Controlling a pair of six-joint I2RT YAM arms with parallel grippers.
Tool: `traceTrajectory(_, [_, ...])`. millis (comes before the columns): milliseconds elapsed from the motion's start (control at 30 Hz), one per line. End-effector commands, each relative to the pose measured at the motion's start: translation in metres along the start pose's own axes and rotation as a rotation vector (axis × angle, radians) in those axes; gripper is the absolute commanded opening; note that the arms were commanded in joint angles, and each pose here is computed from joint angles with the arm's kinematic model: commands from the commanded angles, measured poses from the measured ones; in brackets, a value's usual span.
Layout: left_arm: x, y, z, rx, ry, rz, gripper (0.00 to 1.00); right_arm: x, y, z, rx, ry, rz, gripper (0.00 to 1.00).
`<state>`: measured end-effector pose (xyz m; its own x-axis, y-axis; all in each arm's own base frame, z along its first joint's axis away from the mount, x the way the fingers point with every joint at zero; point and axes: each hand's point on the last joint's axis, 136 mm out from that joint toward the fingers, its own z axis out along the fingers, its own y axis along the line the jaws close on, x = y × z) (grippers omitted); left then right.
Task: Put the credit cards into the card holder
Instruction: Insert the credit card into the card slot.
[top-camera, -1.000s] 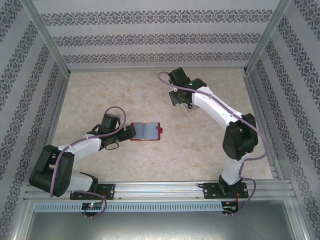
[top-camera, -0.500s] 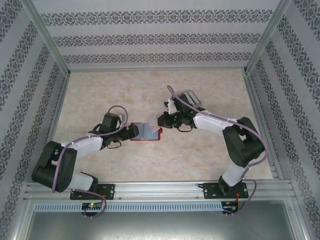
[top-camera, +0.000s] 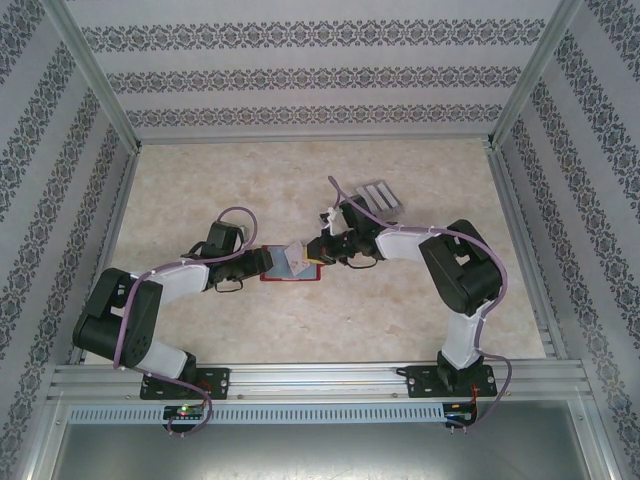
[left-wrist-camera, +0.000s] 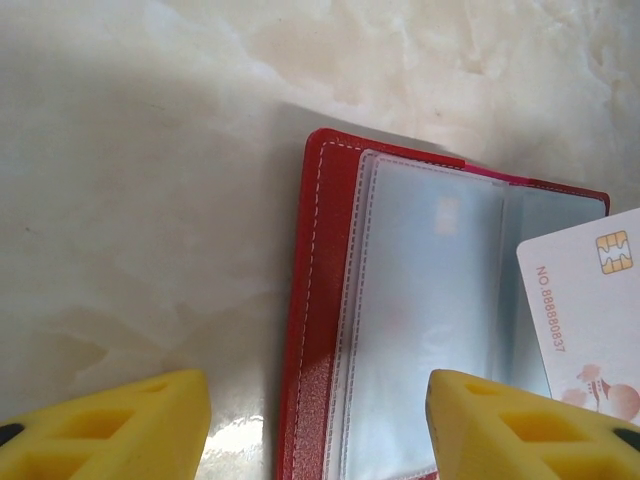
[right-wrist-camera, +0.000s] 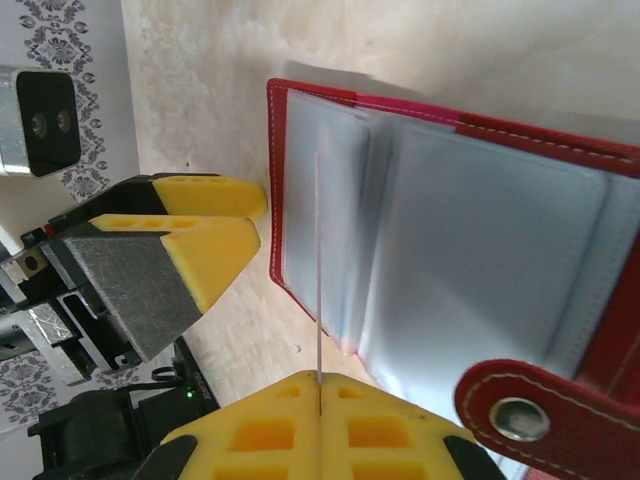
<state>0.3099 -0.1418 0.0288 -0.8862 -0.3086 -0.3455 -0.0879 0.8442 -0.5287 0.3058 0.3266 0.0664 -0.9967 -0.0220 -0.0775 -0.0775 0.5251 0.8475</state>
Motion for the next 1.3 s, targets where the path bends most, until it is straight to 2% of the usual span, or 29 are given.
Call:
traceTrajectory(0, [0.005, 0.001, 0.011, 0.007, 0.031, 0.02, 0.61, 0.002, -0.006, -0.003, -0.008, -0.002, -0.001, 0.0])
traceTrajectory(433, [0.007, 0.002, 0.017, 0.008, 0.051, 0.014, 0.62, 0.006, -0.015, 0.006, -0.009, 0.03, 0.03, 0.0])
traceTrajectory(633, [0.008, 0.001, 0.02, 0.015, 0.059, 0.008, 0.55, 0.005, -0.015, 0.012, -0.02, 0.047, 0.043, 0.0])
traceTrajectory(767, [0.01, 0.001, 0.024, 0.02, 0.09, 0.0, 0.46, 0.004, -0.014, 0.016, -0.026, 0.056, 0.042, 0.0])
traceTrajectory(867, [0.012, 0.003, 0.027, 0.012, 0.092, -0.006, 0.45, 0.006, -0.015, 0.019, -0.026, 0.06, 0.049, 0.0])
traceTrajectory(1267, [0.014, 0.005, 0.032, 0.006, 0.117, -0.015, 0.25, 0.0, -0.016, 0.031, -0.053, 0.058, 0.055, 0.02])
